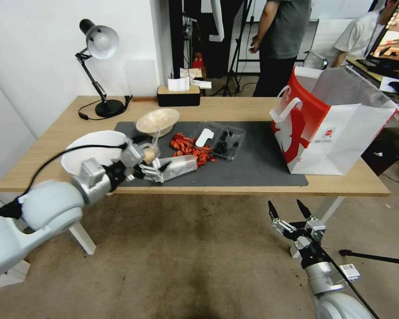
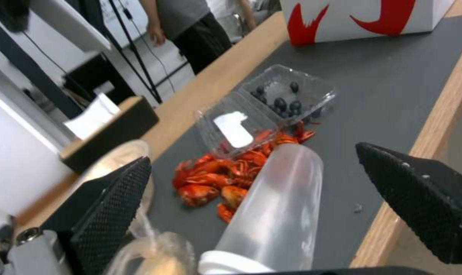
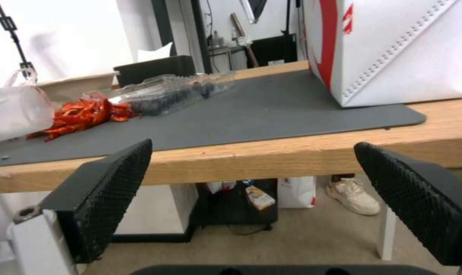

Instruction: Pick up the trash from the table and place it into the takeout bag.

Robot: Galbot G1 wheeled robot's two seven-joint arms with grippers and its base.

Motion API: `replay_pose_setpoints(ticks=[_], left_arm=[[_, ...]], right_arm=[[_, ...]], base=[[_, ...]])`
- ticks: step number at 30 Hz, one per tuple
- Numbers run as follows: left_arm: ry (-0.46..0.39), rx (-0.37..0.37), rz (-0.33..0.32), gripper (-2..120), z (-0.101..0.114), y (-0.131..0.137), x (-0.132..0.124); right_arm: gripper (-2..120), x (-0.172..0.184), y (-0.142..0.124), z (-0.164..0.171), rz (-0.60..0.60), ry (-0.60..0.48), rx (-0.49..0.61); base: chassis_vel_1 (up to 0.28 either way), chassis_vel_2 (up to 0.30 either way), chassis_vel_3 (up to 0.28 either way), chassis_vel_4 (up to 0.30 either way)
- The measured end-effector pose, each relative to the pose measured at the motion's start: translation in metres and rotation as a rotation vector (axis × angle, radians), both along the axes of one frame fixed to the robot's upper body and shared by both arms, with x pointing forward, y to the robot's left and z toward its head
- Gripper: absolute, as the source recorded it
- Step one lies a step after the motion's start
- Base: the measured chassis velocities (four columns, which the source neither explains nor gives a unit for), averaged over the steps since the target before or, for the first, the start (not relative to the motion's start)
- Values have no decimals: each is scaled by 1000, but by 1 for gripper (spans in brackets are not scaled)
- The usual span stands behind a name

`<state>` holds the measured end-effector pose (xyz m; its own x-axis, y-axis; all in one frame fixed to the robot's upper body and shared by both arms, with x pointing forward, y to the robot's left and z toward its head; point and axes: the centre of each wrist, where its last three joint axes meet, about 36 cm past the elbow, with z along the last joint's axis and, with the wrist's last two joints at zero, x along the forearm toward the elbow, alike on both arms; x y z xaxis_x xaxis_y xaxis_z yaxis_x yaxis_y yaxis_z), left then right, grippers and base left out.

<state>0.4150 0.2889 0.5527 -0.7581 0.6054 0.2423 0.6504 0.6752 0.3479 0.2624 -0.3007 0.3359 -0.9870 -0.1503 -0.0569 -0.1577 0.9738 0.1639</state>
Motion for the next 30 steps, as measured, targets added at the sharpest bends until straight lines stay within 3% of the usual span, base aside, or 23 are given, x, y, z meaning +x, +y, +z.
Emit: replay_pose_setpoints(ticks=[8, 16, 30], left_arm=[[40, -9, -14, 100, 8, -14, 22], [161, 87, -38, 100, 15, -42, 27], [218, 218, -3, 100, 11, -61, 53]], right_arm=[[100, 0, -4, 0, -13, 1, -6], [100, -1, -4, -1, -24, 1, -4], [100, -3, -6, -4, -46, -3, -4]], base=[[0, 0, 0, 0], [0, 0, 0, 0], [0, 0, 0, 0]])
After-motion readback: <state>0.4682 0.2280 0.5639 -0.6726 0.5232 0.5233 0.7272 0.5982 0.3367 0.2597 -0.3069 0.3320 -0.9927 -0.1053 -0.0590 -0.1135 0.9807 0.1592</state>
